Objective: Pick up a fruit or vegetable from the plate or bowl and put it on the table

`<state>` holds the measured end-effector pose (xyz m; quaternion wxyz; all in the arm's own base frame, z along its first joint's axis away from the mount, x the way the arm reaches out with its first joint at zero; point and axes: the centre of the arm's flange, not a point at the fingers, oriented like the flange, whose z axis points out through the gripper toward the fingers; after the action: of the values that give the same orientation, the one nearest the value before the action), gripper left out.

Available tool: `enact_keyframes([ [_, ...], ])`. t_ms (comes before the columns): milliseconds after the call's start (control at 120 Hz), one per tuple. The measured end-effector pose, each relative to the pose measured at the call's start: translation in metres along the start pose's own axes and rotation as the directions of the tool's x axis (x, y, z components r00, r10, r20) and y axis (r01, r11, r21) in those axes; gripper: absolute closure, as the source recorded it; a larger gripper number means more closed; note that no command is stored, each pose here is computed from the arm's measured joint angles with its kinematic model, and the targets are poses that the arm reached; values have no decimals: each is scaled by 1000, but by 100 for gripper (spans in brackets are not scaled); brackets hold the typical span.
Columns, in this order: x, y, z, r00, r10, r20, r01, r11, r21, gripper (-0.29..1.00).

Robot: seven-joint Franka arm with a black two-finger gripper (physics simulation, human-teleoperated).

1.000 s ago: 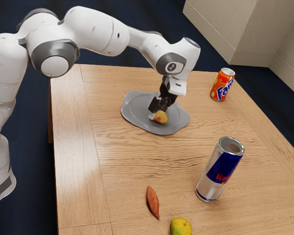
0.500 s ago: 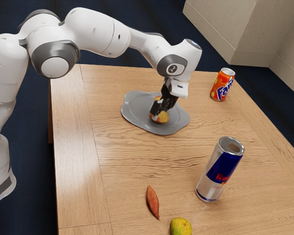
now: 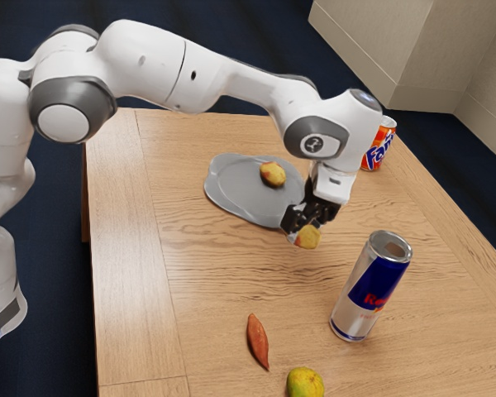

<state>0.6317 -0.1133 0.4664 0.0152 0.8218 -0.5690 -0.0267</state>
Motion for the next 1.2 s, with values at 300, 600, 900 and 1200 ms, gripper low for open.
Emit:
enact_keyframes([
  [300,-55,-29,-27,994,-113,7,112,993,36,4],
  [600,-249,-79,-34,938,-341,59,339,940,40,1],
  [900,-271,-85,-5,963,-260,76,260,966,16,0],
  [1200,-239,-87,0,989,-143,34,143,990,13,0],
])
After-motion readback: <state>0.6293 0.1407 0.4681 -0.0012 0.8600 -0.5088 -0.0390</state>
